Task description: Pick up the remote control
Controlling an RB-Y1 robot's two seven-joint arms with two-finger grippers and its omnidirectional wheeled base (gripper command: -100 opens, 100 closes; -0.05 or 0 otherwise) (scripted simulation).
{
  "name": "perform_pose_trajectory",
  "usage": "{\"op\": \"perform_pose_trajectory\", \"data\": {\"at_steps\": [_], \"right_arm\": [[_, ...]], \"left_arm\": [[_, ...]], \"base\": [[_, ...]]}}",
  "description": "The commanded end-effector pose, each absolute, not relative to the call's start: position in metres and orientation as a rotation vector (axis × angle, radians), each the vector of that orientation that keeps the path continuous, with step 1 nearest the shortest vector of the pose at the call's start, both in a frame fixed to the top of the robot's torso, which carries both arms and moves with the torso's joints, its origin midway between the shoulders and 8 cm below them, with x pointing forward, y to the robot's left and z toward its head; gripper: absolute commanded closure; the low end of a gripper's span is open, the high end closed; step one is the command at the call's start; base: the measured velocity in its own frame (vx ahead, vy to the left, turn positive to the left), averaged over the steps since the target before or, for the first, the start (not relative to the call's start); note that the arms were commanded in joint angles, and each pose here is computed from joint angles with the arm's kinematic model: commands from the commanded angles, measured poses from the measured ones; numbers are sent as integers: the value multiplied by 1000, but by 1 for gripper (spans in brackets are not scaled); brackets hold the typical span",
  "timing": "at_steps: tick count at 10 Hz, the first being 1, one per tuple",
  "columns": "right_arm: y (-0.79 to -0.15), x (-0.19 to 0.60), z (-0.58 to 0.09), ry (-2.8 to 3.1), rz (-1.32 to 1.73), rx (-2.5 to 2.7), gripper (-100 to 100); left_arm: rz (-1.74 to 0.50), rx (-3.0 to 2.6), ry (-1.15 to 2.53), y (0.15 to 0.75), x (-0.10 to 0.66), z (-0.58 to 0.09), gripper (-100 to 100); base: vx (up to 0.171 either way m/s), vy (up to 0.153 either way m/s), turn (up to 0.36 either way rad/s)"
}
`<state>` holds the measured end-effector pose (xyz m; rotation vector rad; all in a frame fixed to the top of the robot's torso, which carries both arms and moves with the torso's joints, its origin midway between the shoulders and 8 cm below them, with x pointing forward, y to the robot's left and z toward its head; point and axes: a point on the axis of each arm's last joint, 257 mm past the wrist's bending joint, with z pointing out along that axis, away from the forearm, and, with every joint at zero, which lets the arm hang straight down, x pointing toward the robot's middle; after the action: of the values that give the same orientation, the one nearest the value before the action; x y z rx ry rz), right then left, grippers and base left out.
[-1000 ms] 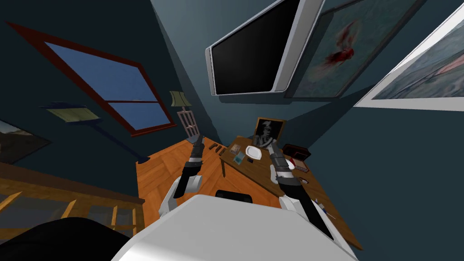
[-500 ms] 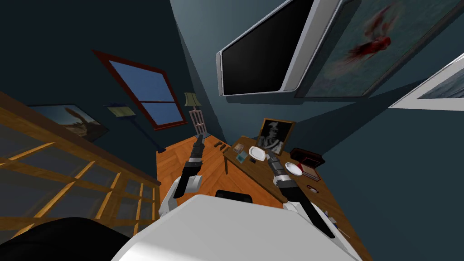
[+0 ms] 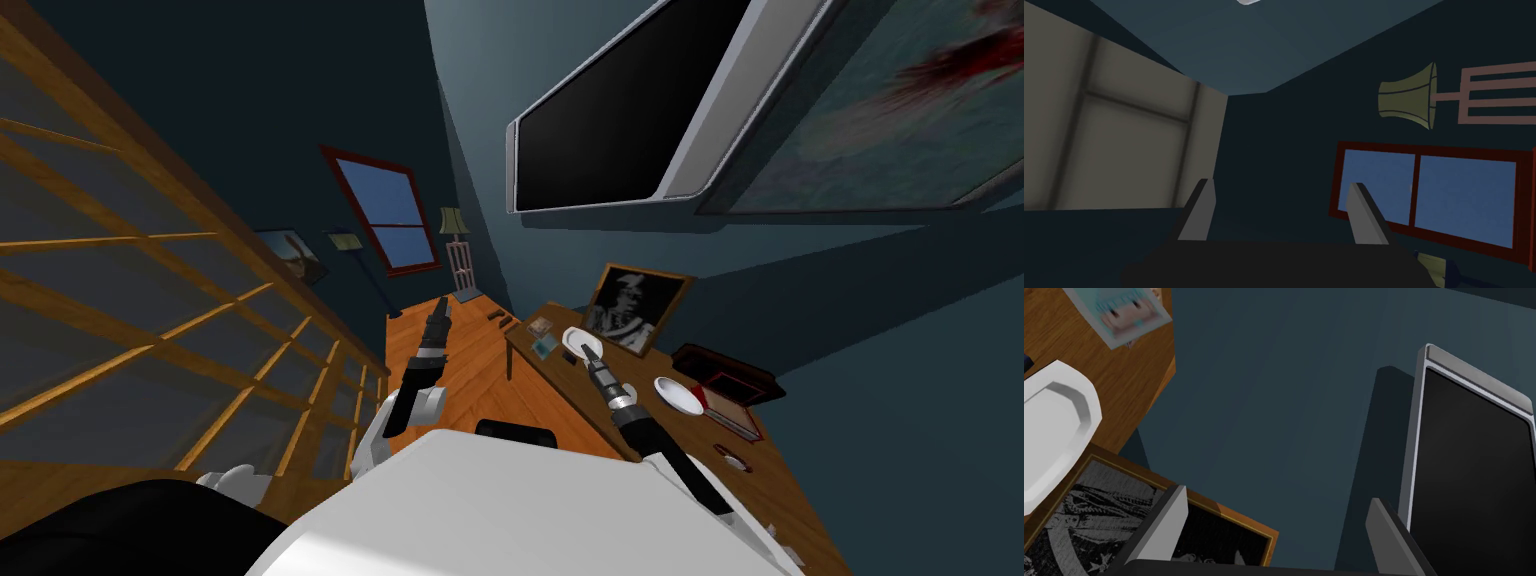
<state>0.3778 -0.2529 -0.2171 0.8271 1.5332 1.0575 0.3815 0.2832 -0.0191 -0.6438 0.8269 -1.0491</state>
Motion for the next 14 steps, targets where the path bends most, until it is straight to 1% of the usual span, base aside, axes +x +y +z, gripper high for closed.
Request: {"op": "perform_pose_trajectory", "data": {"at_steps": [1, 2, 3, 4, 5, 6, 7, 8, 9, 10, 11, 12, 13, 14], "right_arm": [[-260, 373, -235, 1590, 1040, 861, -100], [-266, 366, -264, 1660, 1011, 910, -100], [-267, 366, -264, 1666, 1014, 912, -100], [-275, 355, -293, 1743, 979, 959, -100], [-275, 355, -293, 1742, 984, 966, -100], [-284, 343, -320, 1816, 947, 1016, -100], [-284, 342, -321, 1817, 950, 1025, -100], [-294, 327, -349, 1893, 904, 1077, -100], [-294, 327, -349, 1890, 911, 1088, -100], [-305, 309, -376, 1964, 861, 1143, -100], [-305, 309, -376, 1961, 868, 1154, -100], [-316, 290, -400, 2030, 818, 1207, -100], [-317, 289, -402, 2028, 820, 1223, -100], [-330, 267, -425, 2095, 761, 1282, -100]], "left_arm": [[-1049, -644, 827, 283, 382, -19, 0], [-1049, -644, 827, 283, 381, -19, 0], [-1049, -644, 827, 283, 382, -19, 0], [-1049, -644, 827, 283, 381, -19, 0], [-1049, -644, 827, 283, 382, -19, 0], [-1049, -644, 827, 283, 381, -19, 0], [-1049, -644, 827, 283, 382, -19, 0], [-1049, -644, 827, 283, 381, -19, 0], [-1049, -644, 827, 283, 382, -19, 0], [-1049, -644, 827, 283, 381, -19, 0], [-1049, -644, 827, 283, 381, -19, 0], [-1049, -644, 827, 283, 381, -19, 0], [-1049, -644, 827, 283, 381, -19, 0], [-1049, -644, 827, 283, 381, -19, 0]], "base": [[-52, -36, 184], [-36, -39, 335], [-27, -40, 146], [-37, -29, 302], [-43, -34, 155], [-46, -42, 290], [-41, -41, 172], [-50, -37, 347], [-39, -40, 147], [-37, -52, 250], [-41, -47, 176], [-64, -52, 303], [-49, -43, 168], [-44, -41, 331]]}}
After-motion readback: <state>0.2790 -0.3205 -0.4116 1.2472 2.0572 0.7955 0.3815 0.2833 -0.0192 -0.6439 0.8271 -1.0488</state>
